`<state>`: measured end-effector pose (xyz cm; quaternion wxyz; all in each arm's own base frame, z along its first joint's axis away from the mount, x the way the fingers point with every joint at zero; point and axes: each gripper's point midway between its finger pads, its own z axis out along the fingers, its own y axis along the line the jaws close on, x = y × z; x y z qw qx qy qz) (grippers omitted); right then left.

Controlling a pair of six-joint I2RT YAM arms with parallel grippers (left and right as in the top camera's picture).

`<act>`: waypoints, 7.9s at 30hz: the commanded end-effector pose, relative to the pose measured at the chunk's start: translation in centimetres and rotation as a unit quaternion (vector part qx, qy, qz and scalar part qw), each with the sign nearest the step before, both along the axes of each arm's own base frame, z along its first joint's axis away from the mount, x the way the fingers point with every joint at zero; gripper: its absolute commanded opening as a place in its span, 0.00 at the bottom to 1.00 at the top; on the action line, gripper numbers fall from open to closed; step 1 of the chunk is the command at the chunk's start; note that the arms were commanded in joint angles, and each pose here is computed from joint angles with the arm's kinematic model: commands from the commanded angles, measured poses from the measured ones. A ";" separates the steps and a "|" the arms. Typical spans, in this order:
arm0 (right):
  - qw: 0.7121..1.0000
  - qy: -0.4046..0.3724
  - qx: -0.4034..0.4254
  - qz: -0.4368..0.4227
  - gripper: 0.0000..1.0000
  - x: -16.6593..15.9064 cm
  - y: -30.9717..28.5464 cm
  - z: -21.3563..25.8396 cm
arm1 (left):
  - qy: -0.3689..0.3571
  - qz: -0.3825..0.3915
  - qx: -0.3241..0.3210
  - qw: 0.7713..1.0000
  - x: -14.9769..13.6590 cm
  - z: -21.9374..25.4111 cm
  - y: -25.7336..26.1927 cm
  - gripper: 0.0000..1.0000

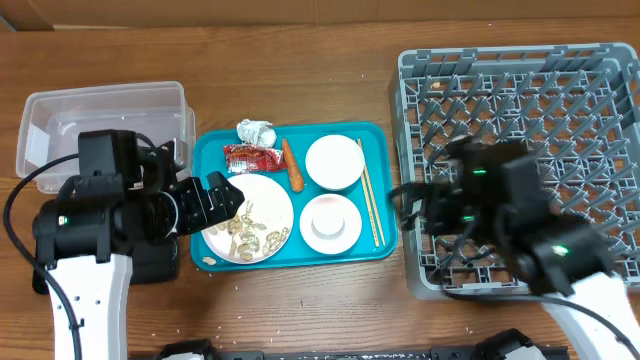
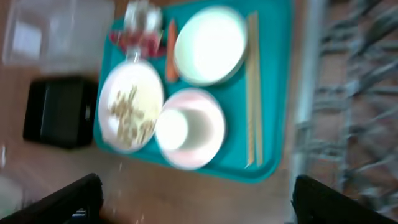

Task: Sort waste into correct bins and load items into the dishwasher
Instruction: 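Move the right gripper over the white cup and grasp it, then carry the white cup with the right gripper into the dish rack, then move the right gripper to the white bowl and grasp its rim, then lift the white bowl and place it in the rack's back corner, then move the right gripper to the pink bowl and grasp its rim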

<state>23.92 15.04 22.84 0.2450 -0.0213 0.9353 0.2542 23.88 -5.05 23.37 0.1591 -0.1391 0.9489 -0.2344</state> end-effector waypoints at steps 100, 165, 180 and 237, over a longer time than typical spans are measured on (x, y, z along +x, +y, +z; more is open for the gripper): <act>0.981 0.097 -0.156 -0.065 0.68 11.8 7.7 -16.5 | -0.159 0.039 0.091 0.982 -1.6 14.0 2.4 1.00; 0.674 0.040 -0.607 -0.419 0.04 15.0 -26.1 -7.8 | -0.159 0.039 0.091 0.982 -1.6 14.0 2.4 1.00; 0.687 -0.003 -0.629 -0.362 0.04 16.3 -21.1 -7.7 | -0.159 0.039 0.091 0.982 -1.6 14.0 2.4 1.00; 0.997 0.035 -0.036 0.063 0.78 8.3 6.6 4.0 | -0.159 0.039 0.091 0.982 -1.6 14.0 2.4 1.00</act>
